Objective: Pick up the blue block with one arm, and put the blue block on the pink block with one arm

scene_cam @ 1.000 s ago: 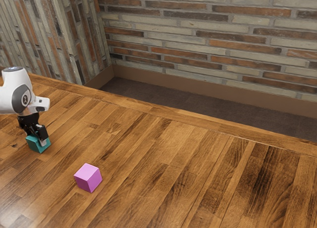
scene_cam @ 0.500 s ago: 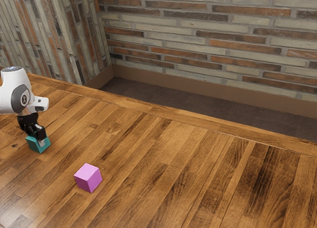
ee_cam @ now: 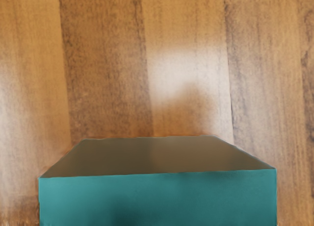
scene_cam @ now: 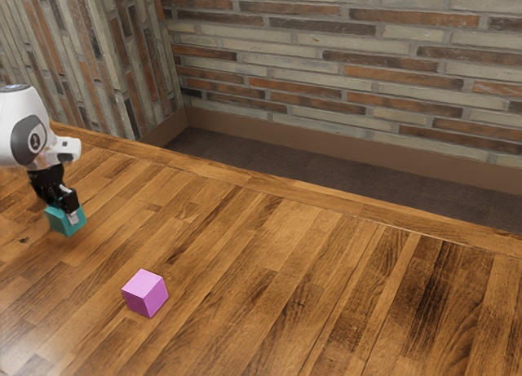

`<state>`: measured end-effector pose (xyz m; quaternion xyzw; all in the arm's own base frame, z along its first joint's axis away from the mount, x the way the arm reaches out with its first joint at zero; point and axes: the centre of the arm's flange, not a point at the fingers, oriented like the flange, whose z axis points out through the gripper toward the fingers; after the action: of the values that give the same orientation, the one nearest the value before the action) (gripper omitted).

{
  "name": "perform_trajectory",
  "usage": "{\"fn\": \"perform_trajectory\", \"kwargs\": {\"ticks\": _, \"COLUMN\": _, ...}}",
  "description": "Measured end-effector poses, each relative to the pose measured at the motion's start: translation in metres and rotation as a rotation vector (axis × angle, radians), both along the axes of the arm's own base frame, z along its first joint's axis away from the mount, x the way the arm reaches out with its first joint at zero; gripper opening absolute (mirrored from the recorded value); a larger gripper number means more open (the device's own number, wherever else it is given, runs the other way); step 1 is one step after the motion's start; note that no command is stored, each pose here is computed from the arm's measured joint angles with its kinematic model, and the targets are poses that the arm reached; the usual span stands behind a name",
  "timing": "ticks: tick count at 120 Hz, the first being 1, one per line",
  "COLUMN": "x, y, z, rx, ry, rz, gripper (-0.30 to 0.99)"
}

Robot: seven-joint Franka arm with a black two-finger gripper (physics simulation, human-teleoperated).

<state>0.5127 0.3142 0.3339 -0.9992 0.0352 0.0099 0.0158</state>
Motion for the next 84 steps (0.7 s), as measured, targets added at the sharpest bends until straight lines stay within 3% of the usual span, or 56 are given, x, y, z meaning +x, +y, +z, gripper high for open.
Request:
{"fn": "perform_trajectory", "kwargs": {"ticks": 27, "x": -0.031, "y": -0.072, "z": 0.041, "rx": -0.005, "ry": -0.014, "rz": -0.029, "gripper": 0.37}}
{"fn": "perform_trajectory", "kwargs": {"ticks": 54, "x": -0.033, "y": -0.152, "z": 0.039, "rx": -0.036, "ry": -0.003, "rz": -0.077, "gripper": 0.37}}
{"fn": "perform_trajectory", "kwargs": {"ticks": 84, "x": -0.041, "y": -0.179, "z": 0.037, "rx": -0.051, "ry": -0.002, "rz": -0.031, "gripper": 0.37}}
